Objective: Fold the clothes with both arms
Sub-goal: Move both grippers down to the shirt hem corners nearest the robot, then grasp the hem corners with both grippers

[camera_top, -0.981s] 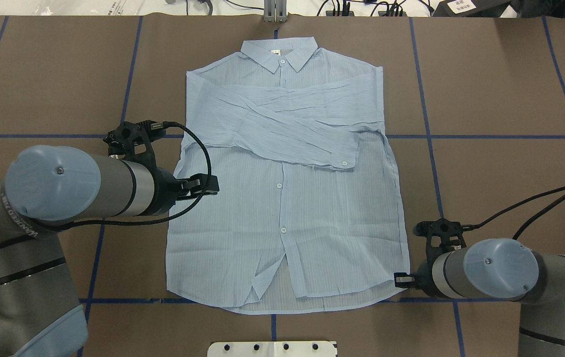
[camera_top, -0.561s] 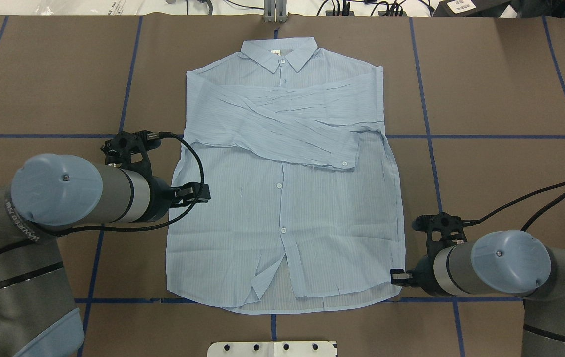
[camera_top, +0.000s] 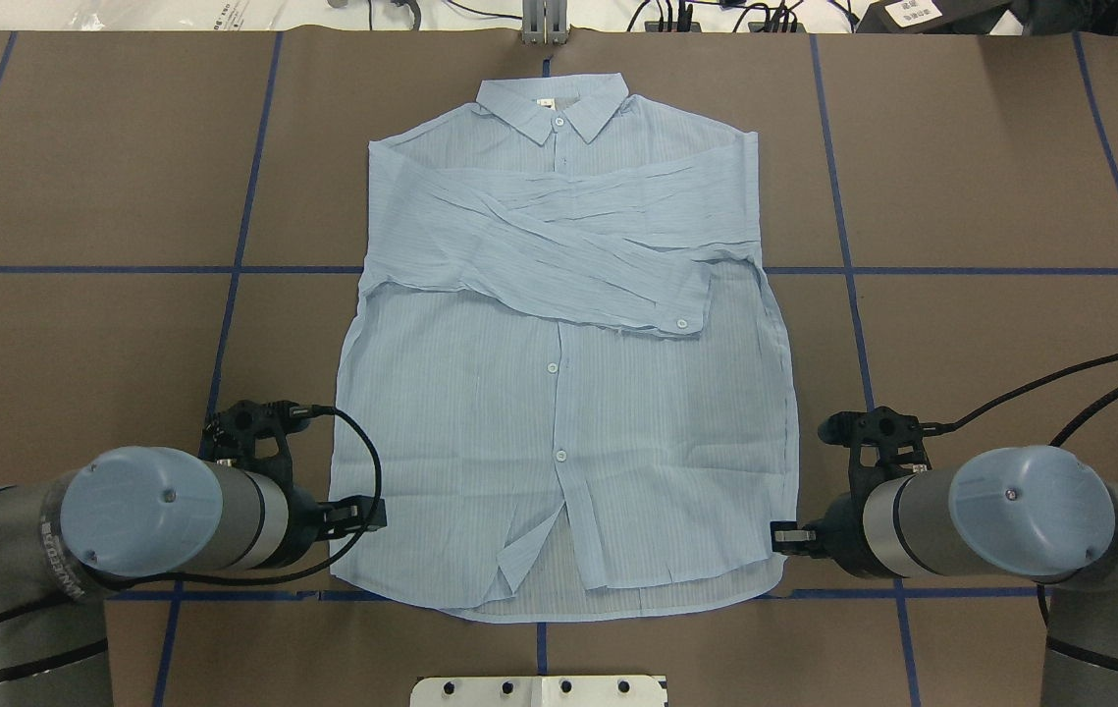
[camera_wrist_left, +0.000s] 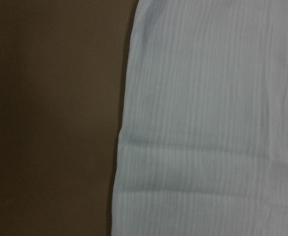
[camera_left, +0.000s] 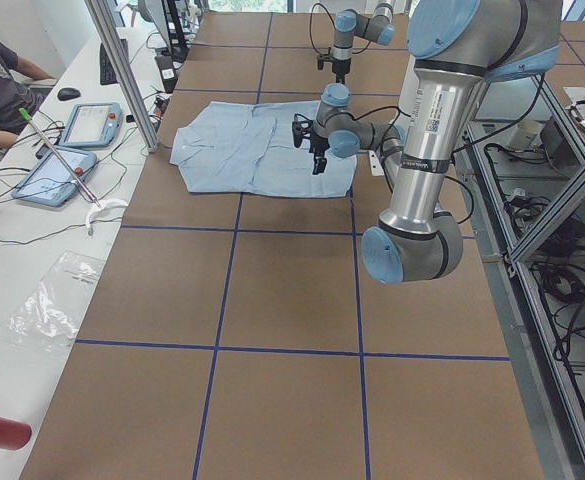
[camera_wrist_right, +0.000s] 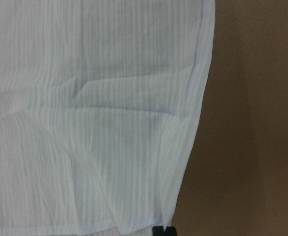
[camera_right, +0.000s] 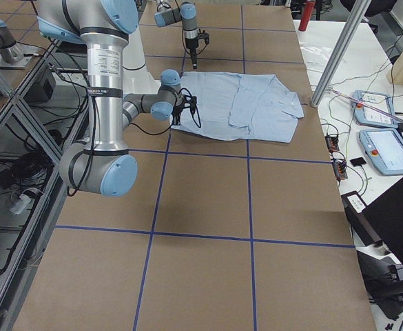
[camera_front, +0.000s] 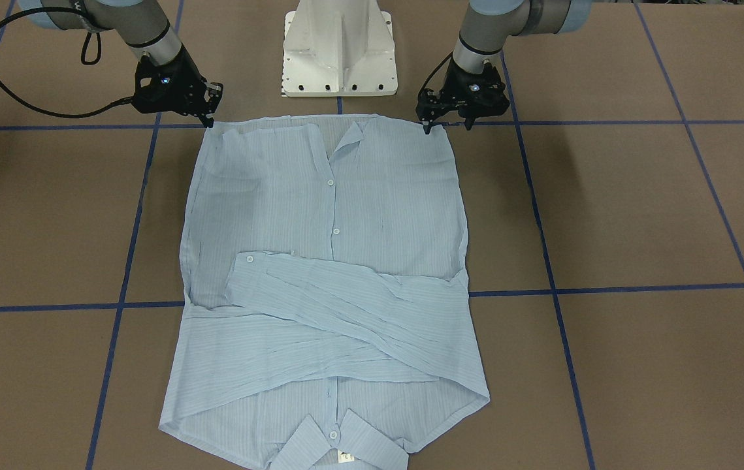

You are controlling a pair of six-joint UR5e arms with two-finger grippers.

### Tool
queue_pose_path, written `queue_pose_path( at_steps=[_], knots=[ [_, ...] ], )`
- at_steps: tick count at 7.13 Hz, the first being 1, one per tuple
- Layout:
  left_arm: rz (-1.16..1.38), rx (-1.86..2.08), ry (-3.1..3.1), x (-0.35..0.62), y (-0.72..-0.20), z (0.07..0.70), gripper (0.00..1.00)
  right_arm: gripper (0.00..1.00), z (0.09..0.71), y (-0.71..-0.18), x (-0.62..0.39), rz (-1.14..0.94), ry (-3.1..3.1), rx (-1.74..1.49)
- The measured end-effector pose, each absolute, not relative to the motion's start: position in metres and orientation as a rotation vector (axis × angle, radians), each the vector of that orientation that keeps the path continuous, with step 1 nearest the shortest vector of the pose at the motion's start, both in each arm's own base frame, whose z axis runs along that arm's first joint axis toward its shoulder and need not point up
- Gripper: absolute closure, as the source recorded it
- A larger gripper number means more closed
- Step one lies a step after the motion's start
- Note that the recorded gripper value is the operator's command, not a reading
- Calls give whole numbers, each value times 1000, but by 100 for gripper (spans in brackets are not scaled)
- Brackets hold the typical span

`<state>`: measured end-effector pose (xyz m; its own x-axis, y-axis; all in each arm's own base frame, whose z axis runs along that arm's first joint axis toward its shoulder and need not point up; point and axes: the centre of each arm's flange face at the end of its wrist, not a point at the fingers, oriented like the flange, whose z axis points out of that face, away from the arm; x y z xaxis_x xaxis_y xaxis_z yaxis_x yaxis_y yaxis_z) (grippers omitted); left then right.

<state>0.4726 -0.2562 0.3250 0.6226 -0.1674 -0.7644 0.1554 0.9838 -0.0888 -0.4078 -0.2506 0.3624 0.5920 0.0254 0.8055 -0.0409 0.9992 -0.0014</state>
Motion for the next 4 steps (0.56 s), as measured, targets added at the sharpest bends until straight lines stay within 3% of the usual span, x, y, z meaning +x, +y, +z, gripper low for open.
queue_pose_path(
  at_steps=[2,4],
  knots=[
    [-171,-45,855,483,-236,337,7,100,360,-252,-406,42,-943,22],
    [-161,-57,848,491,-228,339,18,100,358,-255,-403,48,-946,23]
  ],
)
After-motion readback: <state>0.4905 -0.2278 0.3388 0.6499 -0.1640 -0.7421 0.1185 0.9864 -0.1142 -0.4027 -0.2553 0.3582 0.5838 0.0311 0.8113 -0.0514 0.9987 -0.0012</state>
